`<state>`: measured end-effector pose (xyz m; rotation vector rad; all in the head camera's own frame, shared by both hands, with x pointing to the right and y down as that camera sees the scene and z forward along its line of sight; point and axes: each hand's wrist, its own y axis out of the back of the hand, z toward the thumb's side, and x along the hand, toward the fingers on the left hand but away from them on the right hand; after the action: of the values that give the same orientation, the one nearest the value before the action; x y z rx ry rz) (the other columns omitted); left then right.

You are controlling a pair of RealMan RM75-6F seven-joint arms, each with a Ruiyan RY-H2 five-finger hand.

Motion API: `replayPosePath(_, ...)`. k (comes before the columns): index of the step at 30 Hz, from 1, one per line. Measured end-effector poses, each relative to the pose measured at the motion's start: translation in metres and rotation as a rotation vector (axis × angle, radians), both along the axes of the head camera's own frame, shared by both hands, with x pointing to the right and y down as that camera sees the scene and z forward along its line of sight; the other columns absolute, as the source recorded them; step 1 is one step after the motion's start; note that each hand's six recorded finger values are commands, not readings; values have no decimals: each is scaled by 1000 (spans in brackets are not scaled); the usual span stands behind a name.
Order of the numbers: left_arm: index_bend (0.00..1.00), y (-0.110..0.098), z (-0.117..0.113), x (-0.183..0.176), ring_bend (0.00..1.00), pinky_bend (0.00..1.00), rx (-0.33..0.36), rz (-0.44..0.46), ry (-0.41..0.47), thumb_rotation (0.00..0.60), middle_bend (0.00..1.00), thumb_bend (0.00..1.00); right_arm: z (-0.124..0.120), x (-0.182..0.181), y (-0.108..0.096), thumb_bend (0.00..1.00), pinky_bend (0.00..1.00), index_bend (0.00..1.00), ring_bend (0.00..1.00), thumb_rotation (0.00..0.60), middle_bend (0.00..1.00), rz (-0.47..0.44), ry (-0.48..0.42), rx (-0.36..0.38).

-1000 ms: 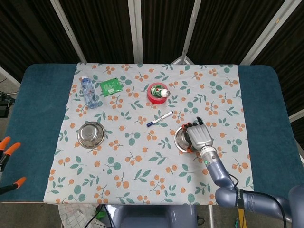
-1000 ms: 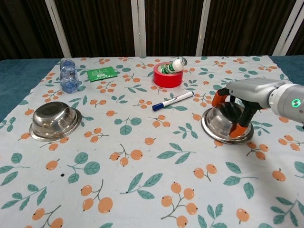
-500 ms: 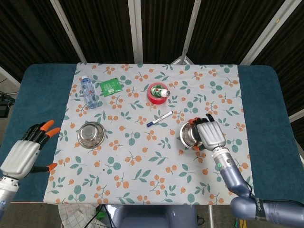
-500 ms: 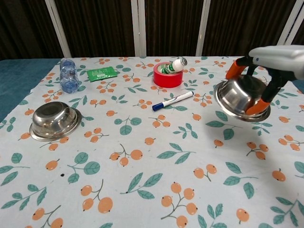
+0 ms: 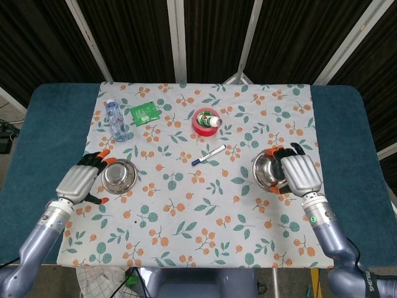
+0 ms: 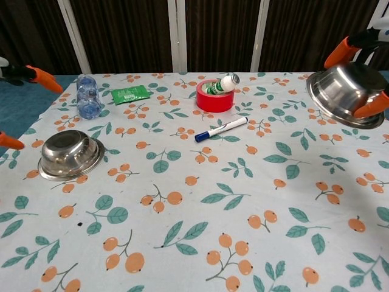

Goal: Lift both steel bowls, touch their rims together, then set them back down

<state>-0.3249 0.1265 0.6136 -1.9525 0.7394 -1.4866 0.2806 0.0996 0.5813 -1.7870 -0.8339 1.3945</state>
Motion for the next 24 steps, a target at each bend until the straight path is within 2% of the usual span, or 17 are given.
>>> replayPosePath(7,168,-10,43,14,0,0,-56,-15,-21,600,0,0,-10,17,-6,0,127,382,377,600,344,28,0,17)
replayPosePath(11,167,-11,60,15,0,0,-76,-19,-47,600,0,0,-15,26,-10,0,127,382,377,600,344,49,-4,27)
replayPosePath(17,161,-12,71,12,0,3,-89,-29,-81,600,0,0,-18,42,-16,0,127,384,377,600,344,78,7,37)
replayPosePath(24,160,-9,77,10,0,89,-98,-29,-93,600,6,0,-15,51,-19,0,127,384,378,600,344,98,10,32)
